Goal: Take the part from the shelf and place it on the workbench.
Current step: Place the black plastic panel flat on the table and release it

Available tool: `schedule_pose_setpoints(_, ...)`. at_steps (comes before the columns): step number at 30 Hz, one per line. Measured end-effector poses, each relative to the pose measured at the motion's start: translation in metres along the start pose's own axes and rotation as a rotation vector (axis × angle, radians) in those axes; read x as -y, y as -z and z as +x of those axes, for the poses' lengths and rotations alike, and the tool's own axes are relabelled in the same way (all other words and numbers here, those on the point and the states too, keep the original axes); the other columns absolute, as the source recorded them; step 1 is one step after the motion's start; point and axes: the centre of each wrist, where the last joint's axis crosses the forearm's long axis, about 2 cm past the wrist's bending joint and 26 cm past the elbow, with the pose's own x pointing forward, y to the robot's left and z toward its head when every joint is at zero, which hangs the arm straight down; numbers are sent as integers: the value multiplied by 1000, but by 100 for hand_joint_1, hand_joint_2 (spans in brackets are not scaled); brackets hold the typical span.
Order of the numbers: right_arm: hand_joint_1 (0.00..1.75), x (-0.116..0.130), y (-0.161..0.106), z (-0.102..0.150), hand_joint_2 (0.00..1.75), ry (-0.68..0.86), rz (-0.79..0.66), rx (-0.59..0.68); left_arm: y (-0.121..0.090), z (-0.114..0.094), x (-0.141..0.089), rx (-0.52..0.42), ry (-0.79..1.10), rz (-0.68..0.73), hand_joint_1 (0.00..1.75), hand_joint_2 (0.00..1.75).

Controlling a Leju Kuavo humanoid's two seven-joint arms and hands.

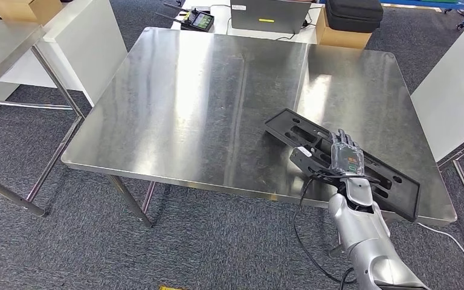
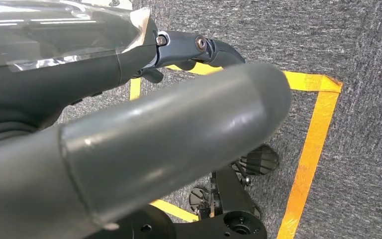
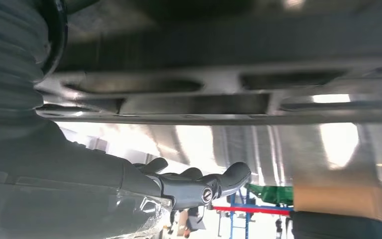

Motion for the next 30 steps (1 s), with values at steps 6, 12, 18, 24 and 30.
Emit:
schedule_pose_setpoints(6, 0, 3, -4, 6, 175, 34, -28, 28, -1, -3, -2, -6, 8, 3, 0, 0)
schedule_pose_setpoints(12, 0, 6, -10, 10, 175, 104, -98, 68, -1, -6, -5, -11, 13, 11, 0, 0)
schedule_pose_setpoints(18, 0, 24, -23, 19, 175, 228, -228, 143, -2, -11, -7, -16, 17, 16, 0, 0)
schedule_pose_setpoints(24, 0, 61, -47, 27, 175, 449, -509, 274, -3, -14, -7, -14, 24, 17, 0, 0)
schedule_pose_setpoints(30, 0, 99, -115, 40, 175, 614, -960, 540, -5, -20, -8, 39, 22, 32, 0, 0)
